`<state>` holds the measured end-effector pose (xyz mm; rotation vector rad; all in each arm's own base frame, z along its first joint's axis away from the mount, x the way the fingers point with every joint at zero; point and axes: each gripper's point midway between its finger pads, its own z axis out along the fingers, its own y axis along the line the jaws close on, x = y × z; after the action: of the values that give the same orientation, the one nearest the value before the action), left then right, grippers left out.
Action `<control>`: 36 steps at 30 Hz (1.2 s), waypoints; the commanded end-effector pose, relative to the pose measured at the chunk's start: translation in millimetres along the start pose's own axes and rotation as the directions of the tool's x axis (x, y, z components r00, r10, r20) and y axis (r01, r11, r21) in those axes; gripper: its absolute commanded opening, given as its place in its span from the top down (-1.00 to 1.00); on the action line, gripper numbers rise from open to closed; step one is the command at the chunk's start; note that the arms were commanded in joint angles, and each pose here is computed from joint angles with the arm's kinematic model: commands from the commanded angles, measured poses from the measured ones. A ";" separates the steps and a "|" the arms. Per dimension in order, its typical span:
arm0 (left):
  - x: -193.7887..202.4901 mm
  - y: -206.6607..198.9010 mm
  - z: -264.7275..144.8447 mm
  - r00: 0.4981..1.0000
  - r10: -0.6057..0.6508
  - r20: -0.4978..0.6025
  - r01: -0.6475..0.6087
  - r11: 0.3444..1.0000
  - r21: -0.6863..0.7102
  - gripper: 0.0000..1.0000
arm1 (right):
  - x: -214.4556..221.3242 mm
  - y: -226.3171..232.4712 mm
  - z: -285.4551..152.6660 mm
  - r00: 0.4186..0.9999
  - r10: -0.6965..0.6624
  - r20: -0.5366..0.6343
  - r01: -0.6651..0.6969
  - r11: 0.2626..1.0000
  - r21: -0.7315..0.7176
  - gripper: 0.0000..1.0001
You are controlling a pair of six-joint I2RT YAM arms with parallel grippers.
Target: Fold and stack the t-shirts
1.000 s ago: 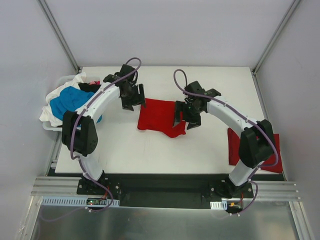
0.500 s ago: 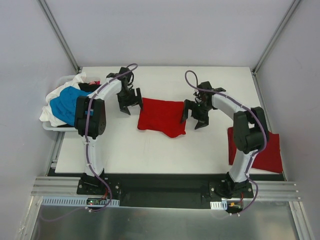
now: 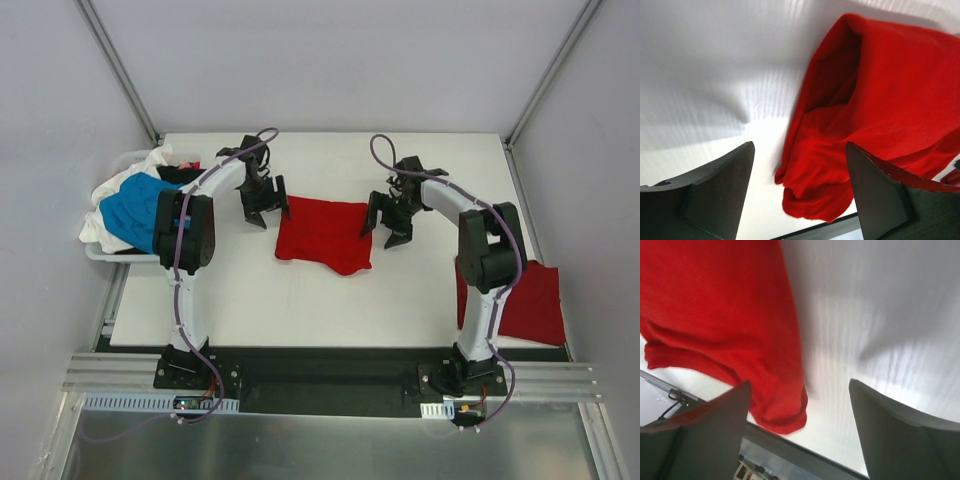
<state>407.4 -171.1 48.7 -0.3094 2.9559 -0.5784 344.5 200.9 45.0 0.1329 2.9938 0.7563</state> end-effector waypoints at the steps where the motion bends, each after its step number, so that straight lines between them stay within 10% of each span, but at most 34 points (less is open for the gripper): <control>1: 4.1 -7.4 -52.8 0.992 0.052 0.115 -0.050 0.999 -0.021 -0.48 | -17.4 13.7 -66.3 0.979 -0.024 0.200 0.012 0.998 0.057 -0.39; 2: 5.2 -9.6 -63.7 0.989 0.056 0.138 -0.054 0.998 -0.013 -0.48 | -18.2 12.0 -81.4 0.969 -0.023 0.245 0.005 0.997 0.074 0.13; 6: 12.0 -22.2 -71.5 0.986 0.073 0.147 -0.077 0.997 0.018 -0.50 | -5.8 6.9 -93.3 0.964 0.015 0.266 -0.039 0.996 0.085 0.98; 18: 33.1 -107.0 -44.9 0.964 0.256 0.072 -0.265 0.949 0.169 -0.33 | 17.2 -16.4 -94.1 0.969 0.042 0.243 -0.089 0.979 0.186 0.99; 20: 43.2 -106.9 -35.3 0.960 0.276 0.039 -0.278 0.945 0.172 0.05 | 22.2 -16.4 -96.4 0.972 0.040 0.232 -0.085 0.979 0.186 0.99; 21: 47.3 -102.8 -30.3 0.962 0.272 0.021 -0.272 0.948 0.165 0.87 | 23.9 -16.0 -97.4 0.972 0.038 0.232 -0.083 0.979 0.186 0.99; 22: 49.0 -100.6 -27.7 0.963 0.269 0.012 -0.267 0.950 0.162 1.00 | 27.3 -16.9 -98.1 0.973 0.040 0.228 -0.084 0.979 0.186 0.99; 36: 78.8 -88.1 48.4 0.955 0.273 -0.117 -0.264 0.961 0.083 1.00 | 44.3 -21.3 -105.1 0.979 0.015 0.202 -0.057 0.977 0.204 0.99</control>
<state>358.6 -289.1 62.8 0.1629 2.9443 -0.7375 301.3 143.2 117.0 0.2816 2.8745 0.4295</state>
